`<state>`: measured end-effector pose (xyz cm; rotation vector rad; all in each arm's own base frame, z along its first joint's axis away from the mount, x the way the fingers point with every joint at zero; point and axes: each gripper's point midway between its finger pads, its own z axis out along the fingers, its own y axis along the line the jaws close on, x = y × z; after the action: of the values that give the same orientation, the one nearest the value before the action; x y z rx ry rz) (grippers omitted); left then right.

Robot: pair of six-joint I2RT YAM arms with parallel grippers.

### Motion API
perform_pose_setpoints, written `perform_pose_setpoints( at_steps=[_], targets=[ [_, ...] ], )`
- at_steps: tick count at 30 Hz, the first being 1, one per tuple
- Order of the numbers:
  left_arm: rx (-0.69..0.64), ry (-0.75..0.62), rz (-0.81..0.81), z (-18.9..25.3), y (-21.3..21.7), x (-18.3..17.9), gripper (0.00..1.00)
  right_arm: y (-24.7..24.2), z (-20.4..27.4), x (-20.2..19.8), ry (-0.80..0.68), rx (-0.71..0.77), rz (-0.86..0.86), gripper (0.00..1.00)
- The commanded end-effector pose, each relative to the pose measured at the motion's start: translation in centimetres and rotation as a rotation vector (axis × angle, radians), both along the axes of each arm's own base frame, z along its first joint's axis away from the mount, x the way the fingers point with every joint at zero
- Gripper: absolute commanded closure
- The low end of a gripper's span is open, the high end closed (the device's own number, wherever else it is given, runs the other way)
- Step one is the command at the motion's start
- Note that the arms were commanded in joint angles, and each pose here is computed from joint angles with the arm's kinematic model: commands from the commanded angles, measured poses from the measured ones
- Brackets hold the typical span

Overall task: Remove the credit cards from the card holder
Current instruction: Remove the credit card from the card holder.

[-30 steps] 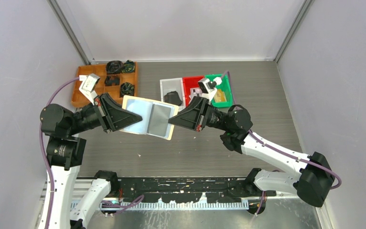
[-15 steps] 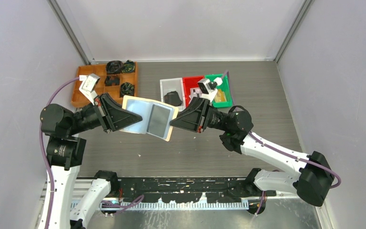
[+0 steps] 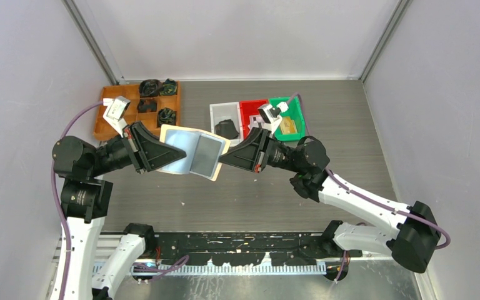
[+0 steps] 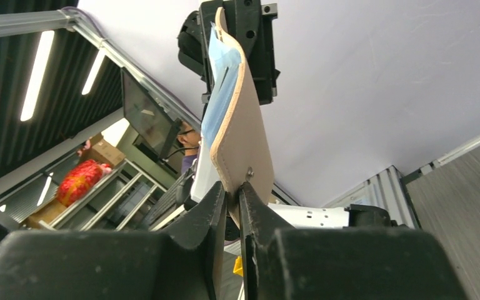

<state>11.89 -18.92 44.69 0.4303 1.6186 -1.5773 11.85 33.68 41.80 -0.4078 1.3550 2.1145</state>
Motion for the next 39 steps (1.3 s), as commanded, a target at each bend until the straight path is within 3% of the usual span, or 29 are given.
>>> perform_pose_setpoints(
  at_steps=[1, 9, 14, 23, 29, 32, 37, 39],
  targets=[
    [-0.019, -0.084, 0.009, 2.0, 0.2, -0.9, 1.0, -0.6, 2.2, -0.1, -0.062, 0.015, -0.06, 0.81],
    [-0.018, -0.083, 0.01, 1.9, 0.2, -0.9, 1.0, -0.5, 2.6, -0.1, -0.062, 0.015, -0.075, 0.67],
    [-0.018, -0.083, 0.01, 2.0, 0.2, -0.9, 1.0, -0.3, 3.5, -1.1, -0.087, 0.035, -0.032, 0.66],
    [-0.011, -0.089, 0.006, 2.0, 0.2, -0.8, 1.0, -1.1, 5.2, -3.3, -0.109, 0.164, 0.102, 0.81],
    [-0.011, -0.09, 0.008, 2.0, 0.2, -0.8, 1.0, 0.3, 3.4, -1.6, -0.083, 0.028, 0.005, 0.89],
    [-0.01, -0.094, 0.007, 2.1, 0.2, -0.8, 1.0, 1.0, 2.4, -0.2, -0.075, -0.065, -0.086, 0.79],
    [0.001, -0.112, 0.003, 1.8, 0.2, -0.8, 1.0, 1.4, 1.9, 0.6, -0.074, -0.131, -0.158, 0.76],
    [0.009, -0.117, 0.005, 1.5, 0.2, -0.8, 1.0, 1.5, 2.0, 0.6, -0.075, -0.129, -0.163, 0.69]
  ],
)
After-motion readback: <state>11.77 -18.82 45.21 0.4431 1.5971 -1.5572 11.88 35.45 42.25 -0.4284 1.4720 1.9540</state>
